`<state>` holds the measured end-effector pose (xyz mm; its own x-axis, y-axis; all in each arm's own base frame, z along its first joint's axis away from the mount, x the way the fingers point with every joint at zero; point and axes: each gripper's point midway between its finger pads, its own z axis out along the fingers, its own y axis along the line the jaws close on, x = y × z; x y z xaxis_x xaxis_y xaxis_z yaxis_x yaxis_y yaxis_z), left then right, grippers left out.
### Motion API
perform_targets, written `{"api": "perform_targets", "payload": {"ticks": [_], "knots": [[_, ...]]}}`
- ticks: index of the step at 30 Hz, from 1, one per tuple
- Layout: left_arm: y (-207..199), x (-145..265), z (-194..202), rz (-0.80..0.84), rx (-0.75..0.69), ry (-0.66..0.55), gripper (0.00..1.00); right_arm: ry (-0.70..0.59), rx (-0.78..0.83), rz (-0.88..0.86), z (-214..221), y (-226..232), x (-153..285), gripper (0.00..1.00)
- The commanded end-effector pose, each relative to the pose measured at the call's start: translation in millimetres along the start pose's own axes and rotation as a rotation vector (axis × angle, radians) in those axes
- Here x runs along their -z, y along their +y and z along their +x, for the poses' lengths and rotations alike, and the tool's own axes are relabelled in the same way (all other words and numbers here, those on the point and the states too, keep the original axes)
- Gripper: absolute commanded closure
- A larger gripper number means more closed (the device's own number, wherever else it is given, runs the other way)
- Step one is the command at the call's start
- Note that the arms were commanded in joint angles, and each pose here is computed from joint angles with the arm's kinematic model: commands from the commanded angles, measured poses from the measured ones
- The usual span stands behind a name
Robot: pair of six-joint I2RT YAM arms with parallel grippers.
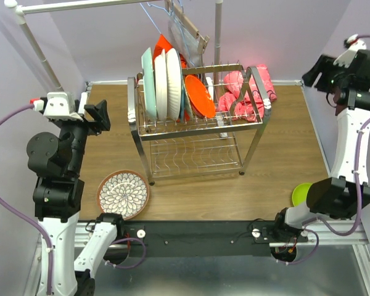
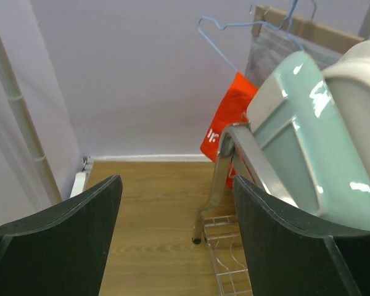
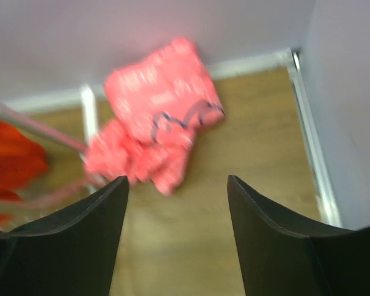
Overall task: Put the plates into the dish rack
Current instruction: Grab a plate with the right arm
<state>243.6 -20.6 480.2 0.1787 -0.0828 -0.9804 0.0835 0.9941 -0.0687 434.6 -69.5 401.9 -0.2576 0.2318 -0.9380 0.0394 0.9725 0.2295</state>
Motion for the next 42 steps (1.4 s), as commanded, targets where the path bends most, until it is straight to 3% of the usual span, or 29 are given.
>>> {"api": "perform_targets", "payload": {"ticks": [1,2,5,7,14,22,23,24,32,42], "knots": [[14.0,13.0,35.9,-0.093,0.087,0.069,0.18,0.332,0.294,-0.069,95.8,-40.2,6.8,0.24],[14.7,14.5,39.9,-0.097,0.091,0.075,0.18,0.454,0.316,-0.118,125.1,-40.2,19.0,0.23],[15.0,16.4,57.0,-0.105,0.116,0.111,0.18,0.698,0.464,-0.227,177.7,-56.1,33.6,0.03],[14.2,16.0,66.6,-0.105,0.131,0.139,0.18,0.893,0.530,-0.276,214.1,-72.8,59.0,0.02],[5.2,18.7,91.4,-0.066,0.165,0.220,0.18,1.205,0.830,-0.557,297.1,-111.6,112.3,0.00],[5.0,25.4,96.7,-0.070,0.172,0.255,0.18,1.259,1.003,-0.796,324.4,-153.7,119.0,0.01],[5.0,26.3,98.4,-0.072,0.175,0.261,0.18,1.290,1.033,-0.825,328.4,-162.0,124.8,0.02],[4.6,26.6,99.1,-0.071,0.180,0.264,0.18,1.319,1.041,-0.869,337.3,-165.5,132.1,0.10],[5.4,21.5,107.5,-0.069,0.156,0.303,0.18,1.342,1.137,-1.104,361.2,-192.7,149.5,0.15],[5.9,21.8,110.3,-0.069,0.146,0.311,0.18,1.361,1.024,-1.206,393.2,-187.5,154.7,0.20]]}}
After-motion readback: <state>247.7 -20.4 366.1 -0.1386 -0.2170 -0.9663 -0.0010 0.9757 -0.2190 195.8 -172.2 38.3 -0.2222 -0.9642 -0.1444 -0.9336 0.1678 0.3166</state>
